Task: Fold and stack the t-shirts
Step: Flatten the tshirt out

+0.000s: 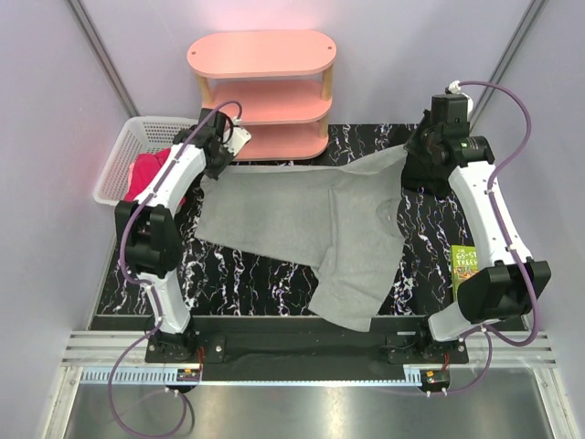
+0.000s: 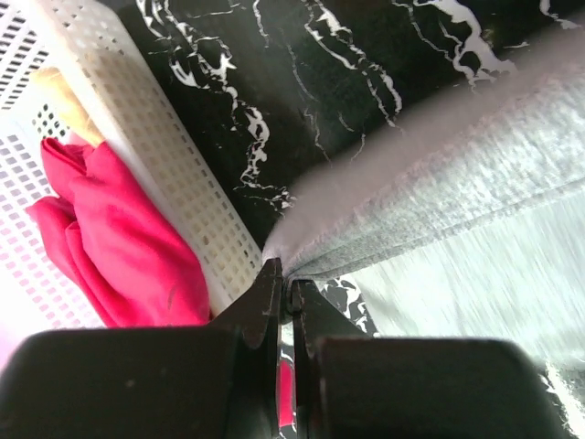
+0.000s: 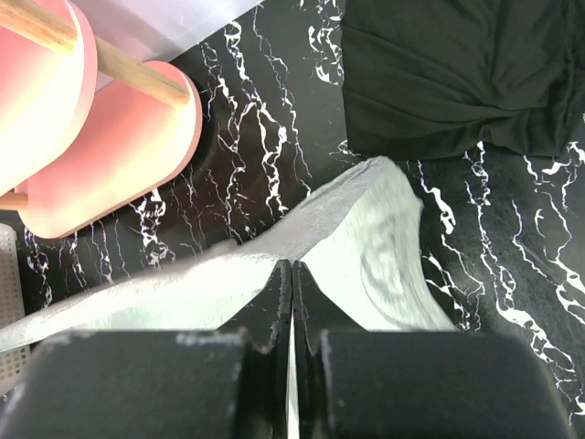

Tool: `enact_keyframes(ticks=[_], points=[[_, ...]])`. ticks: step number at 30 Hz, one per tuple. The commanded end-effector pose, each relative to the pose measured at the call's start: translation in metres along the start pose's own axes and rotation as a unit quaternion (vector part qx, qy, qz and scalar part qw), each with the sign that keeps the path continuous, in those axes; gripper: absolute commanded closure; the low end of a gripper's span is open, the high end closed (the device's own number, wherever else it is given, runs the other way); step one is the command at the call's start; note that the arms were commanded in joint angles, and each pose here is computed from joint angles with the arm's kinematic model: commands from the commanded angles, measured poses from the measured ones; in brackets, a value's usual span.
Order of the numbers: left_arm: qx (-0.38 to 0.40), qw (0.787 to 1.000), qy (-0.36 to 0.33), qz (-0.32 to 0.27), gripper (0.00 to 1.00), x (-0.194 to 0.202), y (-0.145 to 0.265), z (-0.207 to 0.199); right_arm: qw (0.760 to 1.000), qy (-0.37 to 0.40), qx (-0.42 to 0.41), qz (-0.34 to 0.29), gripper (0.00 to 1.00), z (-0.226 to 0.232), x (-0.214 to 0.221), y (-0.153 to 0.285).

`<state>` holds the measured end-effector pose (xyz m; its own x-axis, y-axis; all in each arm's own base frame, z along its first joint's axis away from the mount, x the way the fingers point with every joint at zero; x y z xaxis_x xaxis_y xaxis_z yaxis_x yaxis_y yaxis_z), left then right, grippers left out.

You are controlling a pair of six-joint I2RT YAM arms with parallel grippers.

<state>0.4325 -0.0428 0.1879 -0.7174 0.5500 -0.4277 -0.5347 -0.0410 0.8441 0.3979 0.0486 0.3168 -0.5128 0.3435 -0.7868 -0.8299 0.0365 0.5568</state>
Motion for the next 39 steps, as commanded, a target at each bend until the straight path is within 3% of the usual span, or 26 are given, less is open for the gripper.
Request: enact_keyframes(ticks=[1,10,14,17,19,23,24,26,30,32,33,35,36,39], points=[[-0.015,1.000,-0.004,-0.019,1.00,-0.006,0.002,0.000,0.998,0.006,0.005,-0.055,1.00,-0.004,-0.023,0.019],[-0.013,1.000,-0.008,-0.020,1.00,0.016,0.009,-0.011,0.999,-0.005,-0.017,-0.028,1.00,-0.006,0.002,0.028],[-0.047,0.994,0.001,-0.094,1.00,0.005,0.075,0.005,0.997,-0.014,-0.062,-0.042,1.00,0.001,0.001,0.064],[-0.052,0.982,0.024,-0.182,1.00,-0.008,0.164,0.016,0.990,-0.008,-0.105,-0.097,1.00,0.006,-0.018,0.120],[-0.054,0.965,0.039,-0.254,1.00,-0.015,0.227,0.020,0.974,0.004,-0.164,-0.159,1.00,0.015,-0.035,0.181],[-0.023,0.936,0.026,-0.351,1.00,0.021,0.336,-0.012,0.936,0.033,-0.225,-0.268,1.00,0.012,-0.046,0.284],[-0.011,0.930,0.026,-0.366,1.00,0.031,0.351,-0.019,0.922,0.034,-0.238,-0.304,1.00,0.005,-0.042,0.322],[0.020,0.916,0.037,-0.400,1.00,0.064,0.383,-0.035,0.908,0.033,-0.252,-0.334,1.00,-0.002,-0.034,0.357],[0.051,0.905,0.047,-0.421,1.00,0.120,0.415,-0.052,0.869,0.032,-0.287,-0.402,1.00,-0.021,-0.010,0.450],[0.065,0.908,0.039,-0.412,1.00,0.146,0.419,-0.062,0.863,0.031,-0.281,-0.419,1.00,-0.031,-0.003,0.473],[0.065,0.906,0.037,-0.416,1.00,0.152,0.426,-0.063,0.846,0.028,-0.285,-0.449,1.00,-0.038,-0.003,0.503],[0.066,0.915,0.038,-0.397,1.00,0.163,0.427,-0.065,0.850,0.026,-0.276,-0.448,1.00,-0.042,-0.003,0.512],[0.057,0.913,0.035,-0.402,1.00,0.166,0.433,-0.063,0.839,0.020,-0.275,-0.470,1.00,-0.048,-0.002,0.531],[0.036,0.926,0.032,-0.375,1.00,0.164,0.419,-0.058,0.850,0.006,-0.246,-0.466,1.00,-0.054,-0.007,0.521]])
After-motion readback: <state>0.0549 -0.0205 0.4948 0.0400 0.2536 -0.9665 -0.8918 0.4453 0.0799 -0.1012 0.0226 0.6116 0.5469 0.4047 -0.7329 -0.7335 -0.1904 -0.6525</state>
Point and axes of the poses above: each gripper's point midway between its finger pads, its own y axis back along the fingers, its own z axis along the line the jaws close on, x = y × z, the point moved 4 cm from there along y, back along the fingers, and after that the axes turned 8 degrees about y, right-handed, at the moved point
